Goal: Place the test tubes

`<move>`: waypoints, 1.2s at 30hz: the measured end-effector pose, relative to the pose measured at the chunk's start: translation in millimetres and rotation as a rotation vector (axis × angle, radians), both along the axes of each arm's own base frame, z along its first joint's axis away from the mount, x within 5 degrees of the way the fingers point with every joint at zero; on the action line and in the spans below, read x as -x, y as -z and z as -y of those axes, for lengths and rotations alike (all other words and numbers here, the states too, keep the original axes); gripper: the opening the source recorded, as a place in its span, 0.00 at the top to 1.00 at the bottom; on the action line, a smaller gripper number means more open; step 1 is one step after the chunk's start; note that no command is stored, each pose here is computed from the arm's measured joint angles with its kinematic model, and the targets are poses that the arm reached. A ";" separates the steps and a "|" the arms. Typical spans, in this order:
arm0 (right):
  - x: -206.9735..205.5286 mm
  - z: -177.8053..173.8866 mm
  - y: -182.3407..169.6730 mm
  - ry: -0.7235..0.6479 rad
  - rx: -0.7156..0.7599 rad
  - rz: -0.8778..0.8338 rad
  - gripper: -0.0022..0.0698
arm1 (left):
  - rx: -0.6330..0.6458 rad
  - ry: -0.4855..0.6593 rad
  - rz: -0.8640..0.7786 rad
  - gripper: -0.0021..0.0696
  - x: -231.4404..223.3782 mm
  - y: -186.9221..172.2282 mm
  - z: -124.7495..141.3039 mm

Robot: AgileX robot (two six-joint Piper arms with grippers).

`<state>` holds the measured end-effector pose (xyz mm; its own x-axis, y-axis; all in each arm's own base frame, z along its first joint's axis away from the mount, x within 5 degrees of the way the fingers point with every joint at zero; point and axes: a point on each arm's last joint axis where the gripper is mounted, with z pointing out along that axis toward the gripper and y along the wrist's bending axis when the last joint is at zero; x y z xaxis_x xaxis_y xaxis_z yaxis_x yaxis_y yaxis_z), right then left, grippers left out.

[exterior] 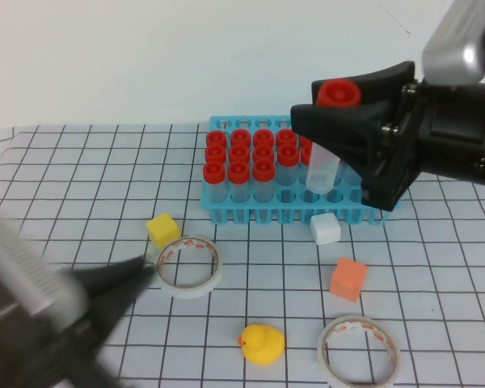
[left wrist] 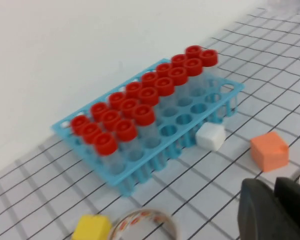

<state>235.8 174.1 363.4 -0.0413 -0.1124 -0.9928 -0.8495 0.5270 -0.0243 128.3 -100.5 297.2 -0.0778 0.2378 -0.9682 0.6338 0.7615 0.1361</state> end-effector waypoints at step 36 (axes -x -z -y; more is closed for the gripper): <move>28.9 15.4 34.6 -0.006 0.110 -0.105 0.60 | 0.307 -0.095 0.053 0.97 94.5 35.7 -82.6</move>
